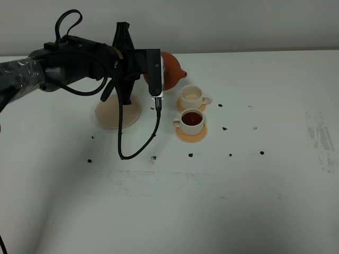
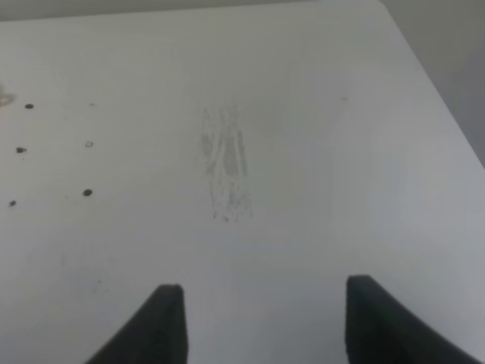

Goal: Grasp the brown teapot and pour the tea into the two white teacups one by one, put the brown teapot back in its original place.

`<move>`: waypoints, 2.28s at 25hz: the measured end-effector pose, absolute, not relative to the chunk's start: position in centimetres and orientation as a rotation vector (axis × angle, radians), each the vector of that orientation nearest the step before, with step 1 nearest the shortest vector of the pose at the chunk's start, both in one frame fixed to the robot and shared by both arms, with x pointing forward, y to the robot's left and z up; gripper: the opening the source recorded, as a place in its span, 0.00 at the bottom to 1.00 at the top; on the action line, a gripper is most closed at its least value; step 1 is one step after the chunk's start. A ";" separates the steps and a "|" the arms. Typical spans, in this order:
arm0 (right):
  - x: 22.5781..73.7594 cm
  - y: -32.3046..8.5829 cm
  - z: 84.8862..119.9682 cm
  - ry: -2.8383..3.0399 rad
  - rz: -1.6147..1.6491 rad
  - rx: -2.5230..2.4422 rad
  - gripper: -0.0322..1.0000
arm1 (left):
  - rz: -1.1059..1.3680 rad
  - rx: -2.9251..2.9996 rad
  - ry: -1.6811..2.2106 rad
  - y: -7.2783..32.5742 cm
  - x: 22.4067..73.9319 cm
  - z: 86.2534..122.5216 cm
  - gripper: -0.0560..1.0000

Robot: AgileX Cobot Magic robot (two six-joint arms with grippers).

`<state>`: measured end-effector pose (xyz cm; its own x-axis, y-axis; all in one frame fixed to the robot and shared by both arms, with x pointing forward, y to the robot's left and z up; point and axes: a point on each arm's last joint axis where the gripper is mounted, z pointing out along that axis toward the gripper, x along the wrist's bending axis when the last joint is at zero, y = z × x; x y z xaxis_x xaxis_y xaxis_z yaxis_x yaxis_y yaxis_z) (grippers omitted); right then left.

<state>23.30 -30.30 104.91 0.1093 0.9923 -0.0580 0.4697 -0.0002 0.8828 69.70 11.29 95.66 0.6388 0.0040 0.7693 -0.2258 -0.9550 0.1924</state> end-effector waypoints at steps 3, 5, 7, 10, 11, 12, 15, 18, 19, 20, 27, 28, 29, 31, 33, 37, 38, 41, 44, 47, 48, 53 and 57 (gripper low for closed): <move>23.3 -30.3 104.9 1.473 0.824 1.587 0.47 | 1.252 2.582 -0.242 10.8 69.6 95.8 0.15; 23.3 -30.3 104.9 1.473 0.824 1.587 0.47 | 1.269 2.580 -0.281 10.5 69.6 95.8 0.15; 23.3 -30.3 104.9 1.473 0.824 1.587 0.47 | 1.281 2.583 -0.316 10.4 69.5 95.7 0.15; 23.3 -30.3 104.9 1.473 0.824 1.587 0.47 | 1.295 2.592 -0.371 10.2 69.5 95.5 0.15; 23.3 -30.3 104.9 1.473 0.824 1.587 0.47 | 1.301 2.595 -0.389 10.2 69.5 95.5 0.15; 23.3 -30.3 104.9 1.473 0.824 1.587 0.47 | 1.307 2.598 -0.407 10.2 69.5 95.5 0.15; 23.3 -30.3 104.9 1.473 0.824 1.587 0.47 | 1.320 2.604 -0.446 10.2 69.6 95.5 0.15; 23.3 -30.3 104.9 1.472 0.825 1.586 0.47 | 1.332 2.607 -0.488 10.1 69.5 95.5 0.15; 23.3 -30.3 104.9 1.472 0.825 1.586 0.47 | 1.336 2.606 -0.503 10.0 69.5 95.5 0.15; 23.3 -30.3 104.9 1.472 0.825 1.586 0.47 | 1.344 2.602 -0.515 9.9 69.5 95.6 0.15; 23.3 -30.3 104.9 1.472 0.825 1.586 0.47 | 1.385 2.574 -0.601 9.2 69.4 95.3 0.15; 23.3 -30.3 104.9 1.472 0.825 1.586 0.47 | 1.388 2.575 -0.611 9.2 69.4 95.3 0.15; 23.3 -30.3 104.9 1.472 0.825 1.586 0.47 | 1.391 2.577 -0.626 9.2 69.4 95.3 0.15; 23.3 -30.3 104.9 1.472 0.825 1.586 0.47 | 1.399 2.576 -0.648 9.2 69.5 95.2 0.15; 23.3 -30.3 104.9 1.472 0.825 1.586 0.47 | 1.401 2.580 -0.672 9.2 69.5 95.0 0.15; 23.3 -30.3 104.9 1.472 0.825 1.586 0.47 | 1.417 2.575 -0.710 9.2 69.5 95.0 0.15; 23.3 -30.3 104.9 1.472 0.825 1.586 0.47 | 1.422 2.571 -0.716 9.1 69.5 95.1 0.15; 23.3 -30.3 104.9 1.472 0.825 1.586 0.47 | 1.433 2.570 -0.755 9.1 69.5 95.1 0.15; 23.3 -30.3 104.9 1.472 0.825 1.586 0.47 | 1.447 2.562 -0.782 9.1 69.5 95.1 0.15; 23.3 -30.3 104.9 1.472 0.825 1.586 0.47 | 1.459 2.556 -0.809 9.0 69.6 95.2 0.15; 23.3 -30.3 104.9 1.472 0.825 1.586 0.47 | 1.461 2.554 -0.816 9.0 69.6 95.2 0.15; 23.3 -30.3 104.9 1.472 0.825 1.586 0.47 | 1.475 2.543 -0.835 9.0 69.6 95.3 0.15; 23.3 -30.3 104.9 1.472 0.825 1.586 0.47 | 1.486 2.535 -0.857 8.9 69.6 95.3 0.15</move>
<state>23.31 -30.30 104.92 0.1093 0.9923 -0.0580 0.4689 0.0000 0.8832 69.61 8.93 95.31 0.3727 -0.4241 0.8254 -0.5024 -0.8400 -0.2047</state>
